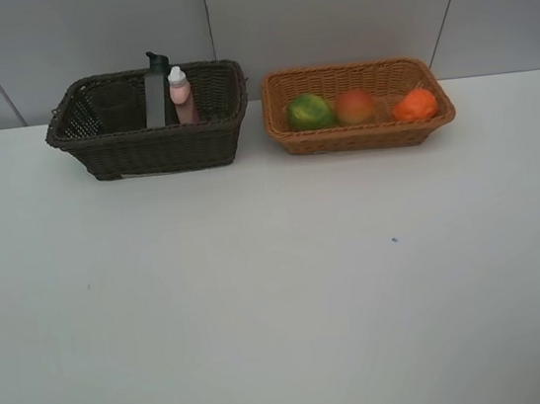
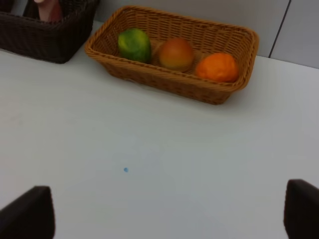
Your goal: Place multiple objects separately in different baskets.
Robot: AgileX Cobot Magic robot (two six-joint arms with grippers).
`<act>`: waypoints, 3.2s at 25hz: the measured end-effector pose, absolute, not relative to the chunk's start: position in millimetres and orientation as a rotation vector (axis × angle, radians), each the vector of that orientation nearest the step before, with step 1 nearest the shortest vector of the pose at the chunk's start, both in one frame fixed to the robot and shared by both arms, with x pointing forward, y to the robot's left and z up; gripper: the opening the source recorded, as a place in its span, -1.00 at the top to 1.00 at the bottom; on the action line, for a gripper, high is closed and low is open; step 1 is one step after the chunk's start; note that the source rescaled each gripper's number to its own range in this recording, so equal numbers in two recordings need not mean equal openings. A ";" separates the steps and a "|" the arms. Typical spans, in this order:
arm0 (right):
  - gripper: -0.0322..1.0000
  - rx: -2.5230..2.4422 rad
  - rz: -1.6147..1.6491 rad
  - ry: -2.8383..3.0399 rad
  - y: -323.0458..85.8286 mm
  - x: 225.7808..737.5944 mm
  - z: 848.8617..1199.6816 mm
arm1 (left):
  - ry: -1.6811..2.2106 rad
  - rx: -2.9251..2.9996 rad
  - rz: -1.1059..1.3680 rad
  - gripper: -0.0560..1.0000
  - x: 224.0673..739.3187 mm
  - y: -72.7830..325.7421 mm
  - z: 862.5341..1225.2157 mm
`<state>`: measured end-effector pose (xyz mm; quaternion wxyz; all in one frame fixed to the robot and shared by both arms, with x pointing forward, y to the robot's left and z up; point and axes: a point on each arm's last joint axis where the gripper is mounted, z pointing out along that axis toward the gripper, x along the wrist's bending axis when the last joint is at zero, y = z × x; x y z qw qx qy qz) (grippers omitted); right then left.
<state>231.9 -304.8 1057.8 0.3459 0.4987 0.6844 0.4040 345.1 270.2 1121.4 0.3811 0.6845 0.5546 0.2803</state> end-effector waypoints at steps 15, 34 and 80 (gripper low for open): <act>-0.98 1.294 1.048 1.776 -304.8 231.9 1057.8 | 1.386 1.651 0.668 -0.96 255.8 298.5 1106.9; -0.98 1.294 1.048 1.776 -304.8 231.9 1057.8 | 1.260 1.694 0.685 -0.96 232.2 302.0 1053.0; -0.98 1.520 0.864 1.500 -302.4 230.7 1057.8 | 1.547 1.511 0.881 -0.96 231.9 299.9 1053.0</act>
